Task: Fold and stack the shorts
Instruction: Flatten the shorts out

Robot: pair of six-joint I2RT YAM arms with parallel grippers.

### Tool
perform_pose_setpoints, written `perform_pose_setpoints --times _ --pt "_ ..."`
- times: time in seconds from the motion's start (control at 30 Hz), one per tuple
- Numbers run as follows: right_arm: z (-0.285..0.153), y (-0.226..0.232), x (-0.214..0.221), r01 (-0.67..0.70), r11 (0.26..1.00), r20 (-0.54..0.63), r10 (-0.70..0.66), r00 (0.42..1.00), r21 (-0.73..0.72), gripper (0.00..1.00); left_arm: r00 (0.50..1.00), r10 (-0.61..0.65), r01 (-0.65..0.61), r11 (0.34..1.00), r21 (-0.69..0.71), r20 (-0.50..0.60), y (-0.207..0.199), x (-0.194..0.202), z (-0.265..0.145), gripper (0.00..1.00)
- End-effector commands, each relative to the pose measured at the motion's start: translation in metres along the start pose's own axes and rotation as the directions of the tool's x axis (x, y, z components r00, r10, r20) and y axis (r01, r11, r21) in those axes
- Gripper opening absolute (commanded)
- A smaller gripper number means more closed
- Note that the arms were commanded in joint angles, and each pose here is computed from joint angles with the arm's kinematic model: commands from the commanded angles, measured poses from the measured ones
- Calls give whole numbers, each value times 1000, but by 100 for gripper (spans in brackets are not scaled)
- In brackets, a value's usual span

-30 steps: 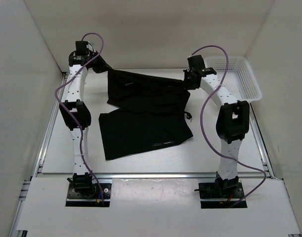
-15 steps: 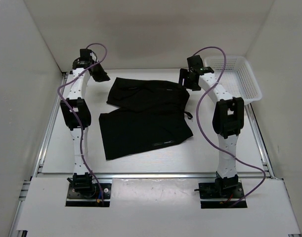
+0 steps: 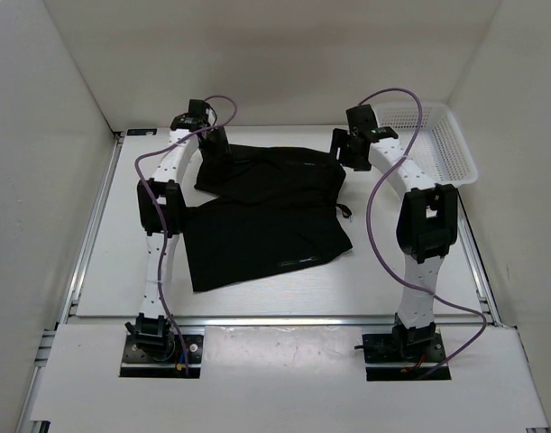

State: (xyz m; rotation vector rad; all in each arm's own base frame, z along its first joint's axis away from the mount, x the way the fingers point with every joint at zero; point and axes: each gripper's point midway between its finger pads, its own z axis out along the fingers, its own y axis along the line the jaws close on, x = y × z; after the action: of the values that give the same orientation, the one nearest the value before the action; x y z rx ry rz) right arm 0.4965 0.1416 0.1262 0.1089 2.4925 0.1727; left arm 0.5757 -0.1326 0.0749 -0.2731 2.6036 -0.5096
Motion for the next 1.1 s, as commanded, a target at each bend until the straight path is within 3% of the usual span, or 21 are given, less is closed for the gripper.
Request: perform_pose_setpoints --times 0.0,0.2,0.23,0.4,0.43,0.77,0.97,1.07 --pt "-15 1 -9 -15 1000 45 15 999 -13 79 1000 9 -9 999 -45 4 10 -2 1 59" --pt "-18 -5 -8 -22 1000 43 22 999 -7 79 1000 -11 11 993 -119 -1 22 6 11 64" --pt "-18 -5 -8 -22 1000 43 22 999 -7 79 1000 -11 11 993 -119 -1 22 6 11 60" --pt "-18 -8 -9 -29 1000 42 29 999 -10 79 1000 -3 4 998 -59 15 8 -2 6 13" --pt "-17 -9 -5 -28 1000 33 29 999 -7 79 1000 -3 4 999 -51 11 7 -1 6 10" --pt "-19 -11 -1 -28 1000 32 29 999 -6 79 983 -49 42 998 43 175 -12 -56 -45 10" --pt "-19 -13 4 -19 1000 23 19 1000 -3 79 980 -109 96 991 89 164 -5 -60 -39 10" --pt "-21 -11 3 -19 1000 29 19 999 -14 79 971 -116 91 988 126 210 -14 -75 -43 10"
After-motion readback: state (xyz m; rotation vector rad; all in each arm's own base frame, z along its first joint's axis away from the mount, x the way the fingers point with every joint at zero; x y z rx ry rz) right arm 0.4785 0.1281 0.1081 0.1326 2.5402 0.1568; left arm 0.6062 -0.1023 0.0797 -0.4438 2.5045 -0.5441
